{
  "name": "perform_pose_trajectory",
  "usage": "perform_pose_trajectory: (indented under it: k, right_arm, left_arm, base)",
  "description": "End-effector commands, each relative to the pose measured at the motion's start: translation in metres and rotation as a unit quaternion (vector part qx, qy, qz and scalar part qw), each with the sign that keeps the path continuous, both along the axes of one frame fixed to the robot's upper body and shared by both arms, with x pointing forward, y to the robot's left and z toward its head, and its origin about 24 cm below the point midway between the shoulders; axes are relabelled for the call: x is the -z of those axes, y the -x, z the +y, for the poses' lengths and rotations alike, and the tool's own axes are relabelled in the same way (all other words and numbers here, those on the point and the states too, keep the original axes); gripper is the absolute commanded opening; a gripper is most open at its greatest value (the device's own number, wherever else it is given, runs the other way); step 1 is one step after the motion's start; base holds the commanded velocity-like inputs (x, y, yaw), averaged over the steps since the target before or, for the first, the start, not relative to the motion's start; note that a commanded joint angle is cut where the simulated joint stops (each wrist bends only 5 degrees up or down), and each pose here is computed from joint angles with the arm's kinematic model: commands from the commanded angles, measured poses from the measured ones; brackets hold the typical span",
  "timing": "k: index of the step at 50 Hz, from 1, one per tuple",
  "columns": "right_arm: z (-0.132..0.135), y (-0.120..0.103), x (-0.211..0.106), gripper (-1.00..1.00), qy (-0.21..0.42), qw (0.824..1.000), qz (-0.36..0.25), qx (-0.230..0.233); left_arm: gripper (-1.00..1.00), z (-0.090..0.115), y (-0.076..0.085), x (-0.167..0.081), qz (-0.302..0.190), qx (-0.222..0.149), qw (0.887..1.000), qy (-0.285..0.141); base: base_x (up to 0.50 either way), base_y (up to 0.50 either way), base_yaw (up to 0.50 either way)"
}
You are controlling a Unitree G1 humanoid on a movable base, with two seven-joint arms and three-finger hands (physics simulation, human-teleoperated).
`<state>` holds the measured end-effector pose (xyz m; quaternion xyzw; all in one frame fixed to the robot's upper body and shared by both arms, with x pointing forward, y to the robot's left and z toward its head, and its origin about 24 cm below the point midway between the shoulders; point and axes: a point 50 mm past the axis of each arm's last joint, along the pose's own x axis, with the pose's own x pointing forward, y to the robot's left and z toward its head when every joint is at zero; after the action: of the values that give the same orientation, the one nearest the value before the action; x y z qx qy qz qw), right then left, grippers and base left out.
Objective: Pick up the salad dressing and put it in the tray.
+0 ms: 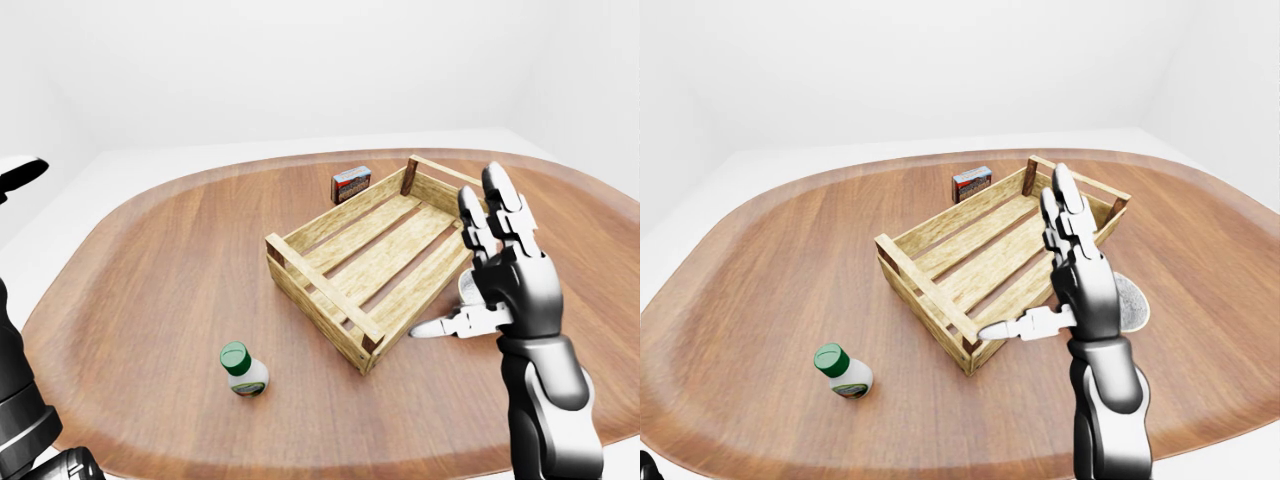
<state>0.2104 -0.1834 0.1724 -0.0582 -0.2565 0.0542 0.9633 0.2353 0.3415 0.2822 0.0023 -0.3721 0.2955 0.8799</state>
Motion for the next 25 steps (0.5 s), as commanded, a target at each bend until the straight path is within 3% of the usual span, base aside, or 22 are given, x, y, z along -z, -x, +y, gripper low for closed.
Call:
perform_pose_trajectory:
  k: [1,6,12,20,25]
  right_arm:
    - [0.040,0.014,-0.033,1.00,0.158,0.980,-0.079,-0.093]
    - [0.065,0.021,-0.047,1.00,0.253,0.949,-0.120,-0.143]
    - [0.083,0.022,-0.044,1.00,0.328,0.921,-0.114,-0.174]
    - [0.096,0.019,-0.028,1.00,0.340,0.920,-0.078,-0.180]
    - [0.108,0.018,-0.030,1.00,0.348,0.916,-0.086,-0.181]
  left_arm:
    - [1.00,0.000,0.000,-0.002,-0.003,0.000,1.000,0.000]
    - [1.00,0.001,0.001,-0.003,-0.005,-0.001,1.000,0.001]
    - [1.00,0.001,0.001,-0.003,-0.005,-0.001,1.000,0.003]
    - [1.00,0.001,0.000,-0.002,-0.002,-0.002,1.000,0.003]
    - [1.00,0.002,0.001,-0.003,-0.005,-0.001,1.000,0.003]
  base:
    - [0.00,0.00,0.00]
    - [0.00,0.00,0.00]
    - [0.00,0.00,0.00]
    - [0.00,0.00,0.00]
    - [0.00,0.00,0.00]
